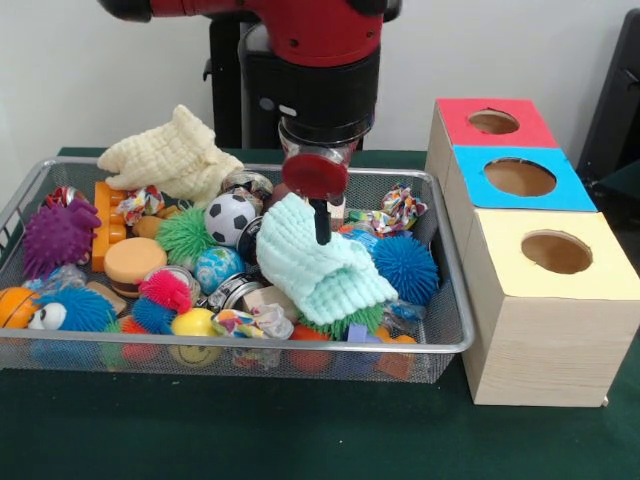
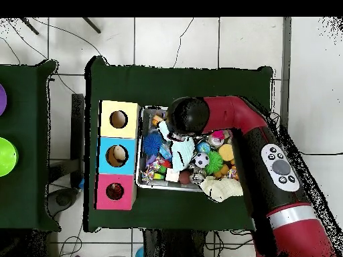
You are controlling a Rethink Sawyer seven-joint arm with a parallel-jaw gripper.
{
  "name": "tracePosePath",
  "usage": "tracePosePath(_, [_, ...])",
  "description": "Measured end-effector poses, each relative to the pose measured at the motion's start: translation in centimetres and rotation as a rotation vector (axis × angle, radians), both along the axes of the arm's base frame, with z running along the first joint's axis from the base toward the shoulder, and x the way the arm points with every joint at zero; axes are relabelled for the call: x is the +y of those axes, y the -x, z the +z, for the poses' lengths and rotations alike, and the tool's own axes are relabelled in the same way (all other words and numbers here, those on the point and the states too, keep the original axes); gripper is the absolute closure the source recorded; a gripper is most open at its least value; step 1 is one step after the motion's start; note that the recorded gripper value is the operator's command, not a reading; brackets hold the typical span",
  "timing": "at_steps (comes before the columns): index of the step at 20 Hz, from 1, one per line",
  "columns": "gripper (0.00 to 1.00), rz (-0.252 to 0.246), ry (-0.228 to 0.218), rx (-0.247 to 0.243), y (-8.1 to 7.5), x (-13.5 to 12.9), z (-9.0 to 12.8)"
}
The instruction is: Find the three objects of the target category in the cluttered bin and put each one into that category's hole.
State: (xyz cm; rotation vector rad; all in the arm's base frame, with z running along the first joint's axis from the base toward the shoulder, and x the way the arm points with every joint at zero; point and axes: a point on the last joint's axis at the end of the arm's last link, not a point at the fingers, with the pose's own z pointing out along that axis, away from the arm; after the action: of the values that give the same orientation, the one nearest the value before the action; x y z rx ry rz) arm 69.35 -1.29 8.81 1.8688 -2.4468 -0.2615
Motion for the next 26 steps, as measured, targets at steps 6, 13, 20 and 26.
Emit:
tracePosePath(6, [0.0,-0.01,0.013,0.007,0.1,-0.1,0.2])
tracePosePath(13, [0.0,-0.033,0.022,-0.001,-0.4,-1.1,0.4])
tracePosePath(20, [0.0,-0.065,0.027,-0.026,-1.8,-2.8,0.6])
tracePosePath(26, [0.0,-0.104,0.036,-0.044,-3.4,-4.9,0.0])
